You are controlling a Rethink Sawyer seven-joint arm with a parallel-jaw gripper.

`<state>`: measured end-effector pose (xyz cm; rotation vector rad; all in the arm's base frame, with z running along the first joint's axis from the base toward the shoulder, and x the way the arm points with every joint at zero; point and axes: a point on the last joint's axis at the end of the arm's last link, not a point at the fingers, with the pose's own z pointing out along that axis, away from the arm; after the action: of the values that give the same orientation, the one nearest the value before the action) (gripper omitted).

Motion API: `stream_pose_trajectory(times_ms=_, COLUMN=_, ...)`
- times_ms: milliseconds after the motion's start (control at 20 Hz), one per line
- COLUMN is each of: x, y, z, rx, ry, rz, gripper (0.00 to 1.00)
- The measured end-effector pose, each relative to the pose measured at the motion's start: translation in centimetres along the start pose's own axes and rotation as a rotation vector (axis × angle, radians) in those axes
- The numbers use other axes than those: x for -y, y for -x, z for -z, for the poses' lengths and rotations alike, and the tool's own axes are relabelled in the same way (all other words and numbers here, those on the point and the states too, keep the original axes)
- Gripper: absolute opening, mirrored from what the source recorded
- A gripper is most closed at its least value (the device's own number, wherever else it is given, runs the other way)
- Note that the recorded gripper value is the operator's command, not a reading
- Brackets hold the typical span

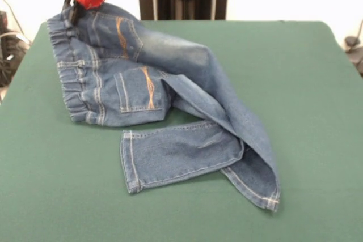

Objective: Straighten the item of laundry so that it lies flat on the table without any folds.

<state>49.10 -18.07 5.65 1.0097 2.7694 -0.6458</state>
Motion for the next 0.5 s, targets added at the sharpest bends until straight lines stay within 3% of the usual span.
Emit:
stream_pose_trajectory(times_ms=300, x=1.6, y=-0.6, z=-2.2, rx=-0.027, ry=0.001, rz=0.012, gripper=0.0)
stream_pose_trajectory(times_ms=500, x=2.1, y=-0.3, z=-2.3, rx=-0.026, ry=0.007, rz=0.017, gripper=0.0)
